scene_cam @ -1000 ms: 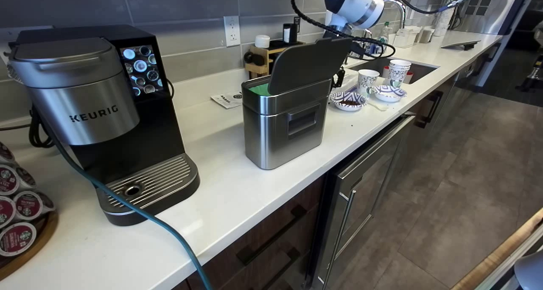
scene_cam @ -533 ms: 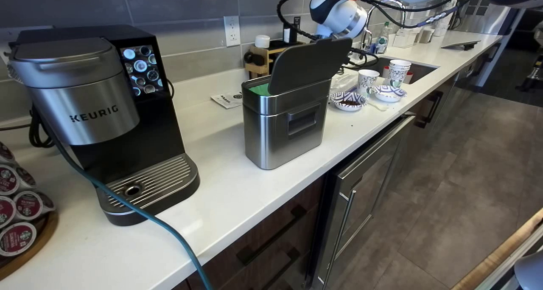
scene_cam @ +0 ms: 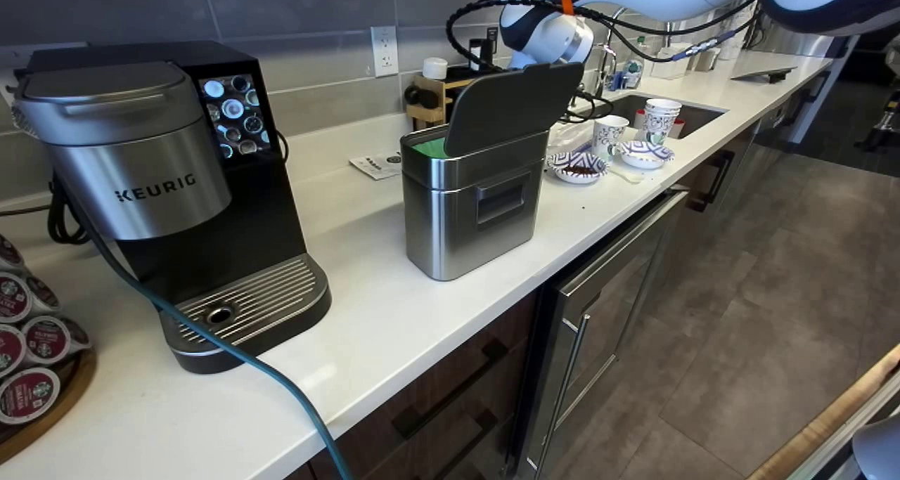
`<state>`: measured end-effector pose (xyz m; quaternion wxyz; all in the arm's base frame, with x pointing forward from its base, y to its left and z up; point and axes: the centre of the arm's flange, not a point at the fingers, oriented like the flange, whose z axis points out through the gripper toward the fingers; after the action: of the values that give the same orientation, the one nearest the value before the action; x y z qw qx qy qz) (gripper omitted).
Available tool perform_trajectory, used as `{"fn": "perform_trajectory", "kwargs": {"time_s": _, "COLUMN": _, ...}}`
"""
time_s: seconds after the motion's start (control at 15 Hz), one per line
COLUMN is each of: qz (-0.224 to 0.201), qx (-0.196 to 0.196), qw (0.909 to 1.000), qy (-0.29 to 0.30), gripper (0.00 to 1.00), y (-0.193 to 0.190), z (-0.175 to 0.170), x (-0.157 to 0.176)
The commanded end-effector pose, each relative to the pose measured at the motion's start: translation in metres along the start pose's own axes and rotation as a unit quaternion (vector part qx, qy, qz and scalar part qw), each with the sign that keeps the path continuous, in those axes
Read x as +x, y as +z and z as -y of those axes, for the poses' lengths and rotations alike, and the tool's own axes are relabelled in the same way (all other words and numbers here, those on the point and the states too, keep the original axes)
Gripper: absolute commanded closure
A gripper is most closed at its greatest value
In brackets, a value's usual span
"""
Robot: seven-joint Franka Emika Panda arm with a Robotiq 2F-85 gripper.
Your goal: Put the white container in the silver bin and close the silver bin
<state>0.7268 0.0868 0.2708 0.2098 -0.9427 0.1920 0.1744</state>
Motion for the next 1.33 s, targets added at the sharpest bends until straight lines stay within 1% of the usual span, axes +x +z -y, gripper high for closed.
{"fn": "perform_trajectory", "kwargs": {"time_s": 0.0, "qz": 0.013, "qx": -0.023, "qw": 0.9997, "qy": 0.004, "gripper": 0.0, "y": 0.007, "z": 0.012, "x": 0.011}}
{"fn": "perform_trajectory", "kwargs": {"time_s": 0.27, "qz": 0.018, "qx": -0.042, "qw": 0.999, "qy": 0.0, "gripper": 0.0, "y": 0.017, "z": 0.017, "x": 0.013}}
{"fn": "perform_trajectory", "kwargs": {"time_s": 0.87, "qz": 0.002, "qx": -0.077, "qw": 0.997, "qy": -0.006, "gripper": 0.0, "y": 0.034, "z": 0.025, "x": 0.012}}
{"fn": "perform_trajectory", "kwargs": {"time_s": 1.0, "qz": -0.001, "qx": -0.083, "qw": 0.9965, "qy": -0.007, "gripper": 0.05, "y": 0.035, "z": 0.026, "x": 0.012}}
{"fn": "perform_trajectory", "kwargs": {"time_s": 1.07, "qz": -0.003, "qx": -0.086, "qw": 0.9963, "qy": -0.007, "gripper": 0.04, "y": 0.036, "z": 0.026, "x": 0.011}}
{"fn": "perform_trajectory", "kwargs": {"time_s": 1.13, "qz": -0.004, "qx": -0.089, "qw": 0.996, "qy": -0.007, "gripper": 0.06, "y": 0.036, "z": 0.026, "x": 0.011}}
{"fn": "perform_trajectory", "kwargs": {"time_s": 1.2, "qz": -0.005, "qx": -0.09, "qw": 0.9959, "qy": -0.008, "gripper": 0.04, "y": 0.037, "z": 0.027, "x": 0.01}}
{"fn": "perform_trajectory", "kwargs": {"time_s": 1.27, "qz": -0.005, "qx": -0.091, "qw": 0.9958, "qy": -0.008, "gripper": 0.05, "y": 0.037, "z": 0.027, "x": 0.01}}
